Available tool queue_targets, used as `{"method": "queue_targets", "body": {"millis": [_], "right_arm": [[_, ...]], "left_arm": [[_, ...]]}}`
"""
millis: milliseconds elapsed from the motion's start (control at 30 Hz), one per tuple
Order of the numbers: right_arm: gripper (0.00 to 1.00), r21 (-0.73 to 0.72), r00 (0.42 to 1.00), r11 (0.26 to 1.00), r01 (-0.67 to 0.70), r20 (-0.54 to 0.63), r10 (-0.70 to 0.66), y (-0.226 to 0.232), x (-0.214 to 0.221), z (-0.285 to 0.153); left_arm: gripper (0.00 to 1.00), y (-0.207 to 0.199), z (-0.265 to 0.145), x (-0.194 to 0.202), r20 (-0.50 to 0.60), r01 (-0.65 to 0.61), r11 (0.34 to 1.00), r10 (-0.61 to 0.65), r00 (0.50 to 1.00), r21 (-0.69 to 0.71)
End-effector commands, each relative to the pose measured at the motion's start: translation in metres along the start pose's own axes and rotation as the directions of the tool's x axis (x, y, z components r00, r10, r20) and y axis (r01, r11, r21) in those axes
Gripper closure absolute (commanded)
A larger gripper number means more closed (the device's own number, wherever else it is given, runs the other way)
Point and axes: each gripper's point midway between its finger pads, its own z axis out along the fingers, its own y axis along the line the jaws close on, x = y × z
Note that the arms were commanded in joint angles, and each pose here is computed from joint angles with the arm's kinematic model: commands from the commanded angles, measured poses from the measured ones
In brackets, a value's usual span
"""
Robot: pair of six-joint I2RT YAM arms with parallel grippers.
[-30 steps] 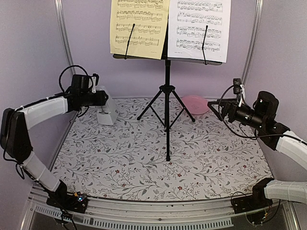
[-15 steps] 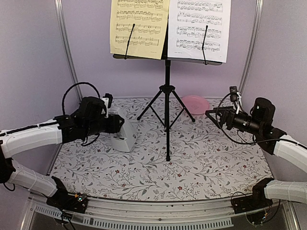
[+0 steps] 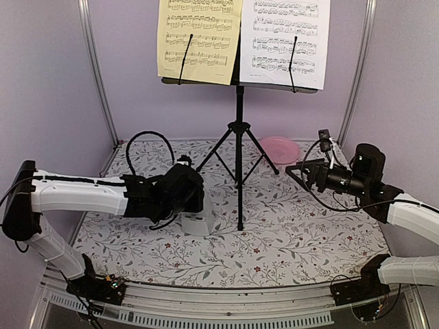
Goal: Set up the instrument practice props
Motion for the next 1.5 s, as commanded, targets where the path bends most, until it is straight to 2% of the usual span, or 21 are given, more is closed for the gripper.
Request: {"method": "queue_targets", "body": {"millis": [0, 67, 100, 200, 300, 333, 467, 600, 700, 800, 1067, 1167, 1333, 1467], "right_arm": [[0.0, -0.01, 1.0, 1.0, 0.011, 0.016, -0.011, 0.005, -0.004, 0.004], [0.0, -0.009, 1.0, 1.0, 0.01, 0.015, -0.01, 0.005, -0.004, 0.005], [0.0, -0.009, 1.0, 1.0, 0.011, 0.015, -0.011, 0.005, -0.004, 0.006], [0.0, -0.012, 1.0, 1.0, 0.012, 0.012, -0.012, 0.006, -0.005, 0.008], [0.01, -0.011, 1.0, 1.0, 0.012, 0.012, -0.012, 0.006, -0.006, 0.009], [0.01, -0.012, 1.0, 1.0, 0.012, 0.011, -0.012, 0.006, -0.006, 0.009], [0.01, -0.015, 1.0, 1.0, 0.014, 0.01, -0.014, 0.007, -0.007, 0.01], [0.01, -0.019, 1.0, 1.0, 0.014, 0.005, -0.014, 0.008, -0.006, 0.013], [0.01, -0.031, 1.0, 0.999, 0.01, -0.004, -0.01, 0.011, -0.004, 0.017], [0.01, -0.041, 1.0, 0.999, 0.013, -0.005, -0.014, 0.017, -0.007, 0.021], [0.01, -0.019, 1.0, 1.0, -0.005, -0.024, 0.004, 0.022, -0.004, 0.036], [0.01, -0.02, 0.999, 1.0, -0.009, -0.04, 0.008, 0.027, 0.0, 0.042], [0.01, -0.016, 0.999, 1.0, -0.011, -0.049, 0.011, 0.032, 0.002, 0.051], [0.01, -0.02, 0.998, 1.0, -0.023, -0.053, 0.022, 0.036, -0.001, 0.056]], "left_arm": [[0.75, -0.012, -0.005, -0.013, 0.057, 0.111, 0.992, -0.109, 0.992, -0.05], [0.68, -0.02, -0.006, -0.011, 0.046, 0.128, 0.992, -0.127, 0.991, -0.021], [0.58, -0.023, -0.006, -0.01, 0.04, 0.129, 0.992, -0.128, 0.991, -0.006], [0.41, -0.03, -0.01, -0.011, 0.029, 0.122, 0.992, -0.123, 0.992, 0.034], [0.05, -0.034, -0.02, -0.016, 0.03, 0.084, 0.992, -0.087, 0.996, 0.098], [0.01, -0.036, -0.025, -0.019, 0.038, 0.071, 0.989, -0.076, 0.996, 0.13], [0.01, -0.019, -0.056, -0.038, 0.109, 0.055, 0.977, -0.078, 0.991, 0.207], [0.01, 0.033, -0.081, -0.053, 0.174, 0.146, 0.961, -0.189, 0.967, 0.235], [0.01, 0.074, -0.071, -0.04, 0.149, 0.209, 0.958, -0.24, 0.959, 0.196], [0.04, 0.096, -0.052, -0.02, 0.083, 0.234, 0.958, -0.249, 0.965, 0.164], [0.11, 0.103, -0.004, 0.033, -0.086, 0.192, 0.973, -0.182, 0.98, 0.13], [0.16, 0.097, 0.009, 0.045, -0.114, 0.181, 0.968, -0.163, 0.98, 0.176], [0.15, 0.078, 0.031, 0.066, -0.168, 0.115, 0.959, -0.073, 0.983, 0.26], [0.2, 0.058, 0.035, 0.08, -0.197, 0.107, 0.927, -0.037, 0.98, 0.359]]}}
